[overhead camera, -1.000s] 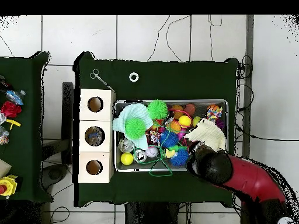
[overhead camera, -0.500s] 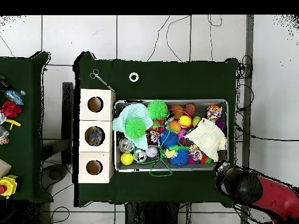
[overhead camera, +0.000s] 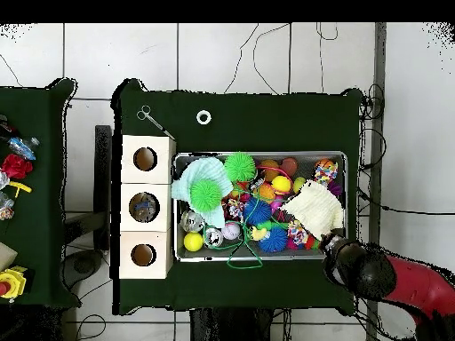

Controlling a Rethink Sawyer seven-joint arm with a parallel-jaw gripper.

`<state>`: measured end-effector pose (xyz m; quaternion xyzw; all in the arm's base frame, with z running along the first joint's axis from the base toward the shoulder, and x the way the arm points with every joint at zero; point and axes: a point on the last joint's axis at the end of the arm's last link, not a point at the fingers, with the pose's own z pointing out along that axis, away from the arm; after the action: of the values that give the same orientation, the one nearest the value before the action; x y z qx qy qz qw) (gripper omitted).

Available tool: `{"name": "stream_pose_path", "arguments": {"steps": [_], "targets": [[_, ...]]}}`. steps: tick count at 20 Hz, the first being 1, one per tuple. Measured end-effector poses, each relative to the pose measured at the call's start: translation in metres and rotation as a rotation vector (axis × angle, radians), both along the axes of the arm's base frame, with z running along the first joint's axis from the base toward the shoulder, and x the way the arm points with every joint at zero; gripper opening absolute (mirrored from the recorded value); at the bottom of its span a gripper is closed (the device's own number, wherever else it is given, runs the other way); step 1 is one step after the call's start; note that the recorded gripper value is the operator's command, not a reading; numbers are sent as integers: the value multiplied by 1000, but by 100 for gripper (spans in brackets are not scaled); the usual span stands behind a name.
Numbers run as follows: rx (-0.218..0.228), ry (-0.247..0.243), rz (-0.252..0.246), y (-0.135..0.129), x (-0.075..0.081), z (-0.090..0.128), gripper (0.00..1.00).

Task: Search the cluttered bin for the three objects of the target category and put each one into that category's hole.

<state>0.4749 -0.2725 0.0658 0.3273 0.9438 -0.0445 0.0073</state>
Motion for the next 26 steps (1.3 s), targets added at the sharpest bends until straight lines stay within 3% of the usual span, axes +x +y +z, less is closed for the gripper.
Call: {"name": "stream_pose_path", "arguments": {"steps": [5,13,20,26], "targets": [[23,-46,16,-6,33,0,100],[43,-106,30,-40,83,-9,100],[49,-107,35,-46,89,-28,100],[56,-89,77,-30,89,-44,100]]}}
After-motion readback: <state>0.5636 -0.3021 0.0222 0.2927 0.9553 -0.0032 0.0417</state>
